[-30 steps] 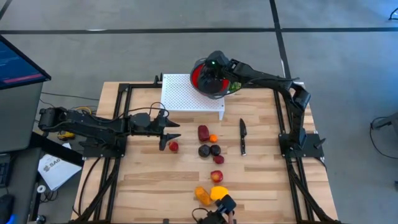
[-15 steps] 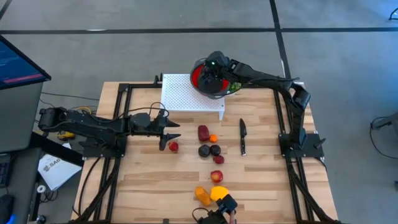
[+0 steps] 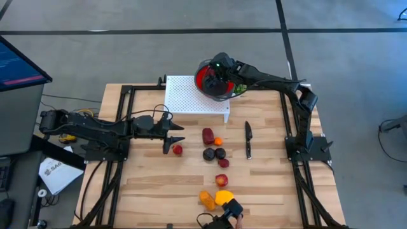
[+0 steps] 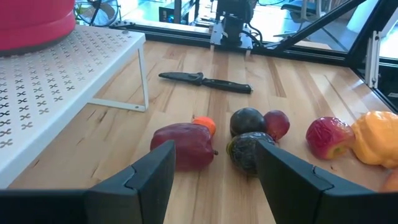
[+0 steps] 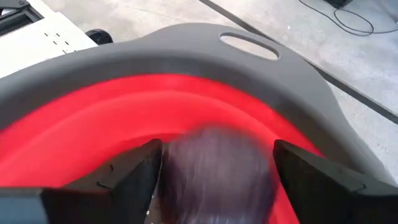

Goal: Pick & Place Fruit
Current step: Put the right purple mangosteen into the red strainer bowl, then put the purple plum into the red strainer bowl

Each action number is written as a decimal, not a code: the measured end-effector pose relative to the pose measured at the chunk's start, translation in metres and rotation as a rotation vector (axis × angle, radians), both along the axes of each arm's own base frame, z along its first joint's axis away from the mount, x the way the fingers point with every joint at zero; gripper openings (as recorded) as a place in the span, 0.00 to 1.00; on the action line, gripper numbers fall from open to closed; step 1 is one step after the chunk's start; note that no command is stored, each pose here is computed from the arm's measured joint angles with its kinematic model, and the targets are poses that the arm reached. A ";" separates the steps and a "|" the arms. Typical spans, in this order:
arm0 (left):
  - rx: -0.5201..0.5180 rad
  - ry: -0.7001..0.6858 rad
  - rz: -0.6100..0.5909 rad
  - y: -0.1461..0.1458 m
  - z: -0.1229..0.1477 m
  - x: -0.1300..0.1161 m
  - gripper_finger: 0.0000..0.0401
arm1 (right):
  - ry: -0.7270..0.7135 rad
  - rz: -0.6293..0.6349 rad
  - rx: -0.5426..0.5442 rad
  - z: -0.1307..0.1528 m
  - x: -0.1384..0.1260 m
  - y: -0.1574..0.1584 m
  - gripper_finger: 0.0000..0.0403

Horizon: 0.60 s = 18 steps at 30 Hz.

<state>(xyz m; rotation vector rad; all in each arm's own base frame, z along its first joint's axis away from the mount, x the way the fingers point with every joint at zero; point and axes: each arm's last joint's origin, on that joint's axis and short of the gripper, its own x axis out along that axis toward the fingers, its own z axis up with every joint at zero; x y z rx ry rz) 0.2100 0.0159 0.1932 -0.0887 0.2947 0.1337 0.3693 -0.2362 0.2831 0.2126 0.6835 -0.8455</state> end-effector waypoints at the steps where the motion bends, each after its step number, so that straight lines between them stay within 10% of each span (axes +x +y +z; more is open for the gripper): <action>1: 0.000 0.000 0.000 0.000 0.000 0.000 0.53 | -0.001 0.000 0.000 0.000 0.000 0.000 0.79; 10: 0.000 0.000 -0.001 0.000 0.000 0.000 0.53 | 0.000 0.004 -0.103 0.017 0.001 0.010 0.83; 18: -0.001 0.001 -0.009 -0.001 0.000 0.000 0.53 | 0.057 0.184 -0.324 0.082 -0.006 0.107 0.74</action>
